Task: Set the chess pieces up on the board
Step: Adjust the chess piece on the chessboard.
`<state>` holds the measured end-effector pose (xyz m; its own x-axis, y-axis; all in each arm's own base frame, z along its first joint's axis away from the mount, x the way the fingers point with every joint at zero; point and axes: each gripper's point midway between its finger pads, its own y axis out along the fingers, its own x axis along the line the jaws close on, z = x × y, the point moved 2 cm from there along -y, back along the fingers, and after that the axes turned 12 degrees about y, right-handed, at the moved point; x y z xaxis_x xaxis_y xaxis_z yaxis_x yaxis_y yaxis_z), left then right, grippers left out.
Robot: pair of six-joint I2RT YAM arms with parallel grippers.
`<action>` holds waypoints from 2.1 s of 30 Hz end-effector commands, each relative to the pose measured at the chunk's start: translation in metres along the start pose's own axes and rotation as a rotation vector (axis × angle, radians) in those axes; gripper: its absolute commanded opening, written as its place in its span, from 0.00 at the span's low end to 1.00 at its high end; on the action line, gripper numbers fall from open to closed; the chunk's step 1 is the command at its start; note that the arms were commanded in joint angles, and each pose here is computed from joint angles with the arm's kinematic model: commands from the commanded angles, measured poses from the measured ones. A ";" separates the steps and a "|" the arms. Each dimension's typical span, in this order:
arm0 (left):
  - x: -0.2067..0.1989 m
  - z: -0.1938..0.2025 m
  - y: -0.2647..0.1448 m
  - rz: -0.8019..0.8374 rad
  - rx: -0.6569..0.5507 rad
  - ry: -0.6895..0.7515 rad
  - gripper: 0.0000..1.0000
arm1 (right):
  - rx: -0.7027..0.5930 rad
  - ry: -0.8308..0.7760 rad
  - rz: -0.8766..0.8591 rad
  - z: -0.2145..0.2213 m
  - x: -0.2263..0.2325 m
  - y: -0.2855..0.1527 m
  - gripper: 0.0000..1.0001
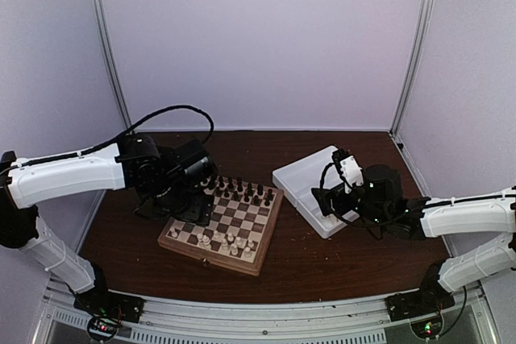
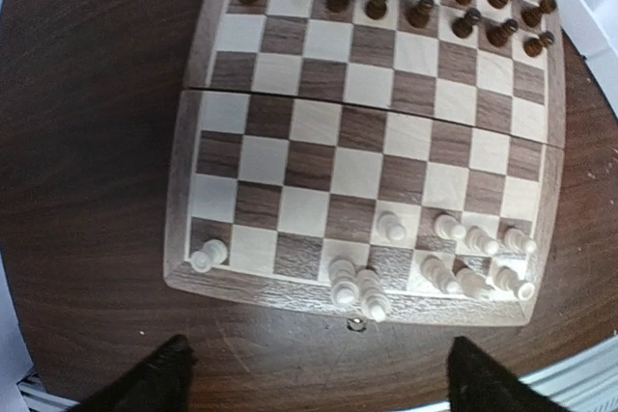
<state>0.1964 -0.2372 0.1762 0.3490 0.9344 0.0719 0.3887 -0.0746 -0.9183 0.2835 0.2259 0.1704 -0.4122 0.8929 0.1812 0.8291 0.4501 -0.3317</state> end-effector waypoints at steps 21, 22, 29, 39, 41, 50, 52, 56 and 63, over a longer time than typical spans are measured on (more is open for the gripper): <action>-0.020 0.017 0.029 -0.001 0.070 -0.561 0.75 | -0.033 0.027 -0.029 -0.014 0.005 -0.004 1.00; -0.022 0.016 0.032 0.004 0.068 -0.565 0.74 | -0.037 0.027 -0.028 -0.015 0.005 -0.005 1.00; -0.035 0.011 0.044 0.034 0.079 -0.576 0.56 | -0.048 0.022 -0.018 -0.017 0.002 -0.008 1.00; -0.035 0.017 0.056 0.013 0.120 -0.603 0.53 | -0.047 0.025 -0.018 -0.017 0.003 -0.008 1.00; -0.034 0.018 0.058 0.011 0.132 -0.610 0.51 | -0.044 0.025 -0.021 -0.016 0.003 -0.008 1.00; -0.035 0.020 0.065 0.010 0.155 -0.611 0.43 | -0.045 0.023 -0.021 -0.017 0.003 -0.008 1.00; -0.036 0.021 0.068 0.014 0.162 -0.612 0.42 | -0.044 0.023 -0.019 -0.016 0.003 -0.008 1.00; -0.037 0.022 0.071 0.017 0.170 -0.614 0.39 | -0.046 0.023 -0.018 -0.017 0.002 -0.008 1.00; -0.029 0.027 0.073 -0.011 0.181 -0.625 0.38 | -0.045 0.023 -0.017 -0.017 0.002 -0.008 1.00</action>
<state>0.1910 -0.2661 0.1026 -0.2165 0.9683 -0.1243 0.2313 -0.0729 -0.9702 0.2802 0.2262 0.1802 -0.4281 0.8817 0.1985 0.8264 0.4708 -0.3089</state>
